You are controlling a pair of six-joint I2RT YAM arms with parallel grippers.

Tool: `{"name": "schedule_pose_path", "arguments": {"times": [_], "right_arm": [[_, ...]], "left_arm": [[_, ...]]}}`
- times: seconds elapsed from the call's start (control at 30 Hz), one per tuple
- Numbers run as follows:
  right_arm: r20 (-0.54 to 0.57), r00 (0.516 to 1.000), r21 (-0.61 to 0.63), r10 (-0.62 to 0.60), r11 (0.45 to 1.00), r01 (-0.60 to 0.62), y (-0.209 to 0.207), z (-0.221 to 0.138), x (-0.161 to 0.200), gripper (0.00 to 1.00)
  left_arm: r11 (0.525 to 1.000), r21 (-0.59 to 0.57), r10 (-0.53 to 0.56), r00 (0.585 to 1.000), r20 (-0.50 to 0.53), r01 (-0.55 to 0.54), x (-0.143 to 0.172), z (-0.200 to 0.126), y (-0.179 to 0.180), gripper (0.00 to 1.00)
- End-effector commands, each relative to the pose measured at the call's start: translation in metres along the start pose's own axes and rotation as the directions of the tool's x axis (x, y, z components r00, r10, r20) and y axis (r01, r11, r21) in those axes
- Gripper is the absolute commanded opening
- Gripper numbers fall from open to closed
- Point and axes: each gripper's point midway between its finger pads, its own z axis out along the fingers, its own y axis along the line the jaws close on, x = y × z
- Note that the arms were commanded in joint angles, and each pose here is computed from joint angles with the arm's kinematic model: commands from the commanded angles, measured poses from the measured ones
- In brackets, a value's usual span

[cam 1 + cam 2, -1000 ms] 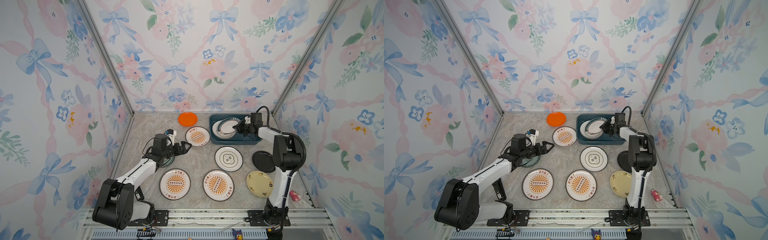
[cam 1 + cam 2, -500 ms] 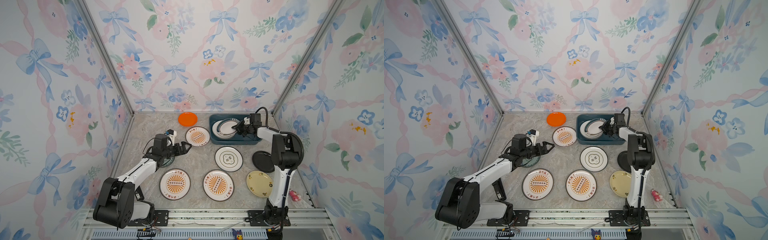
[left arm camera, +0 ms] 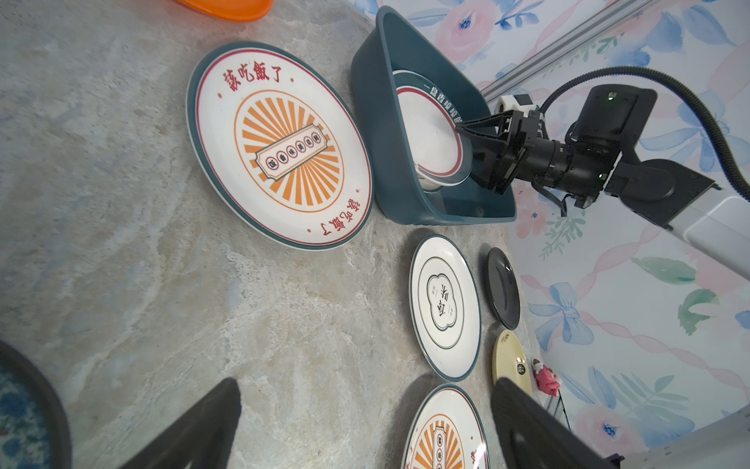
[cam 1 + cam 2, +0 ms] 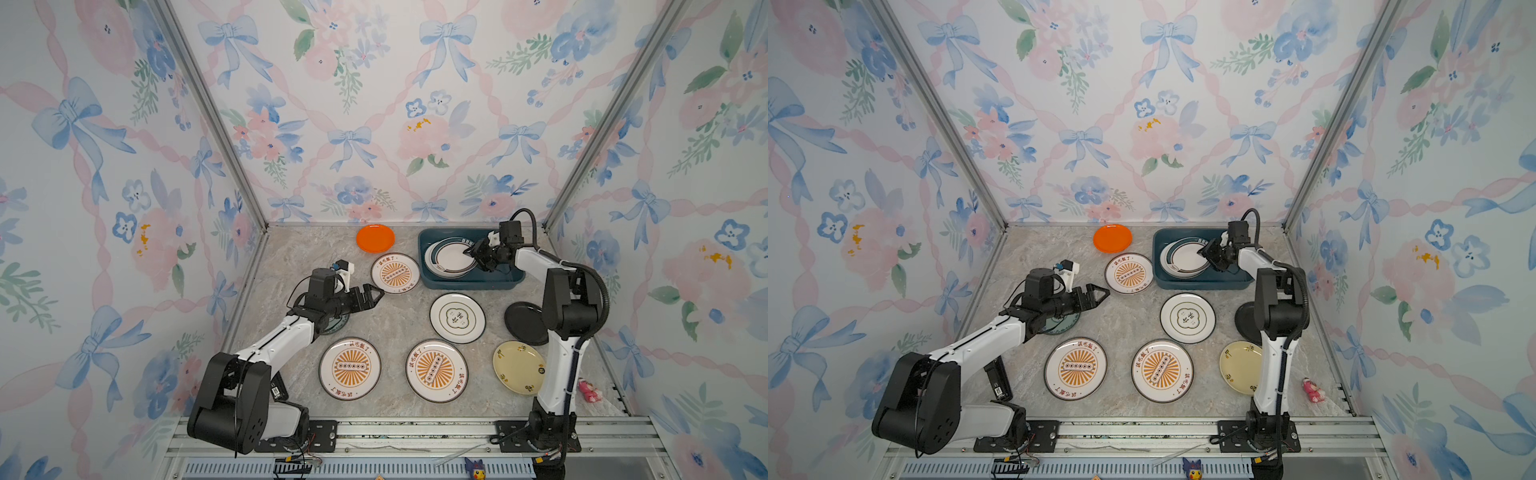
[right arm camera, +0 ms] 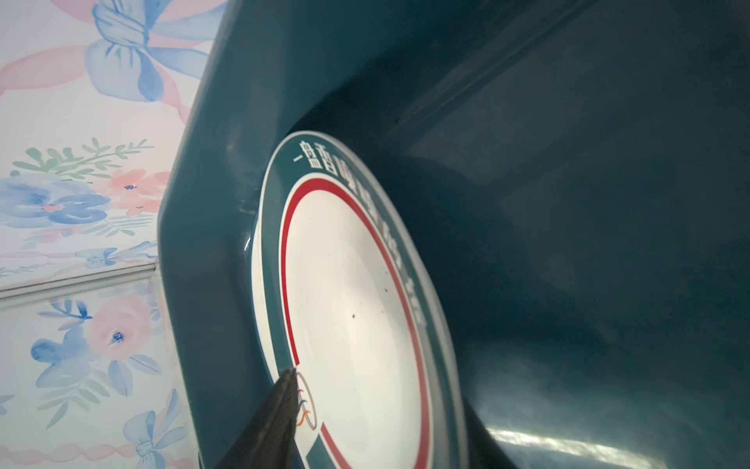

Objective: Place the plates into the plastic bin on the countertop
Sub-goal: Place the plate in the plastic bin.

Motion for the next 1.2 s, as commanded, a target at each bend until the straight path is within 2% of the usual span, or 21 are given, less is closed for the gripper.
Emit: {"name": "schedule_pose_path", "arguments": {"times": [0.0,0.37,0.57,1.0,1.03,1.17], "right_arm": [[-0.042,0.998,0.079,-0.054,0.995,0.057,-0.005,0.001,0.01,0.49],[-0.084,0.986,0.154,-0.146,0.975,0.158,-0.006,0.0,0.023,0.5],[-0.092,0.981,0.194,-0.17,0.963,0.186,-0.013,-0.004,0.027,0.51],[-0.101,0.967,0.281,-0.232,0.926,0.252,-0.024,-0.021,0.027,0.52],[-0.099,0.966,0.283,-0.238,0.924,0.256,-0.024,-0.023,0.026,0.52],[-0.088,0.962,0.273,-0.259,0.922,0.273,-0.018,-0.027,0.022,0.52]], "left_arm": [[1.0,0.003,0.019,1.0,-0.014,-0.019,0.003,0.002,0.0,0.98],[1.0,-0.013,0.014,1.0,-0.021,-0.015,0.006,0.004,0.005,0.98],[0.998,-0.059,0.0,1.0,-0.018,-0.002,0.005,0.01,0.016,0.98],[0.992,-0.12,-0.035,0.999,-0.039,0.03,0.008,0.037,0.039,0.98],[0.994,-0.105,-0.02,1.0,-0.017,0.018,-0.005,0.039,0.031,0.98],[0.993,-0.116,-0.017,1.0,-0.019,0.015,-0.007,0.045,0.034,0.98]]}}
